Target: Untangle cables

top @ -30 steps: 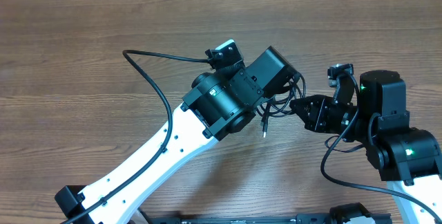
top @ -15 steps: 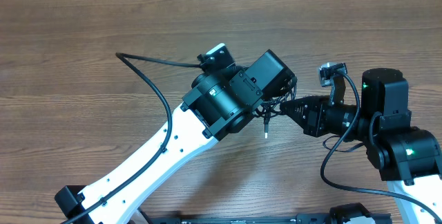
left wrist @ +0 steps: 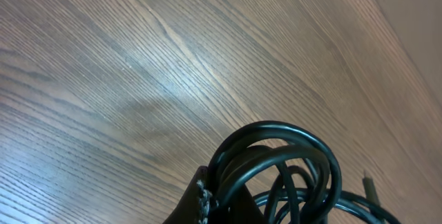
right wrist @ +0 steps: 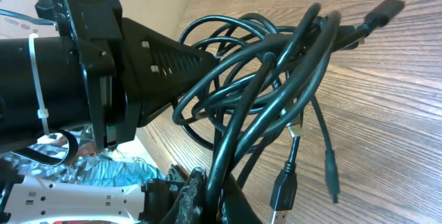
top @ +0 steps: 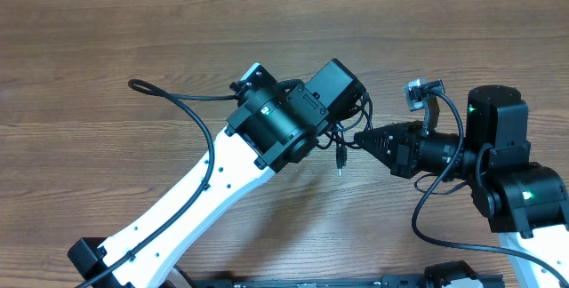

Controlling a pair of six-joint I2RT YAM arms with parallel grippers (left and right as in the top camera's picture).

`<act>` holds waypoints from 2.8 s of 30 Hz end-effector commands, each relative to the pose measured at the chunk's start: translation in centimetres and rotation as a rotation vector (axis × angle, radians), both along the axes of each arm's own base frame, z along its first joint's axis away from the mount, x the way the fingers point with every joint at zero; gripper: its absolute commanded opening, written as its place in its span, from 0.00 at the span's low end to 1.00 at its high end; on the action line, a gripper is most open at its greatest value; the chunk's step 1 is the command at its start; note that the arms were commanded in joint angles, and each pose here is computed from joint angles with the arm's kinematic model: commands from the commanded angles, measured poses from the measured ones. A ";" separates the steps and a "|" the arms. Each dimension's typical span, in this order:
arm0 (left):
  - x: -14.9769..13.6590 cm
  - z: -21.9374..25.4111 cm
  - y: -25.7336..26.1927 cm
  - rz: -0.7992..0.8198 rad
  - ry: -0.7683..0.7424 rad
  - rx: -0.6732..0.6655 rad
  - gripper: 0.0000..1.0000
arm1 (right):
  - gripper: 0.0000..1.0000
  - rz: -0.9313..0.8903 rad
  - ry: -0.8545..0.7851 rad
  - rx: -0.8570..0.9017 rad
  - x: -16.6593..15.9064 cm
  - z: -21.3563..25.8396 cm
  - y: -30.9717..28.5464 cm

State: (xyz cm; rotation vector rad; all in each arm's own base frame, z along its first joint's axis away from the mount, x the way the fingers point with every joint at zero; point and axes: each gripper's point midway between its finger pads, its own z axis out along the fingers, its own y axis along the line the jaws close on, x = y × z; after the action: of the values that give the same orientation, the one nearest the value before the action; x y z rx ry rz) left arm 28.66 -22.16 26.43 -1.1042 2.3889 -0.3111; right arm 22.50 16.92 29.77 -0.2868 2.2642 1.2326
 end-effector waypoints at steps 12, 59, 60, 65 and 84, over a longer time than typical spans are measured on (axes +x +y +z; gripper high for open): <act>1.0 1.3 1.7 0.038 -0.067 0.045 0.04 | 0.04 -0.296 0.072 -0.243 2.1 -3.4 -4.7; 3.8 7.2 -8.5 -0.969 -0.450 0.233 0.04 | 0.24 -0.439 0.149 -0.334 2.2 -5.1 -7.1; 3.7 7.5 -9.0 -0.990 -0.467 0.213 0.04 | 0.24 -0.439 0.150 -0.334 2.2 -5.1 -7.1; 3.1 8.7 -11.1 -1.093 -0.536 0.155 0.04 | 0.25 -0.438 0.143 -0.334 2.3 -5.0 -7.1; 1.5 11.9 -12.3 -1.203 -0.666 0.088 0.04 | 0.26 -0.489 0.187 -0.417 2.6 -6.6 -8.5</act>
State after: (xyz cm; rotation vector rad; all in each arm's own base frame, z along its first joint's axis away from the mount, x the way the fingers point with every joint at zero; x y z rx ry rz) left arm 31.16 -35.31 34.49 0.5324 2.1934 -0.7329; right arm 24.55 9.07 23.13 0.2195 2.5313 0.6083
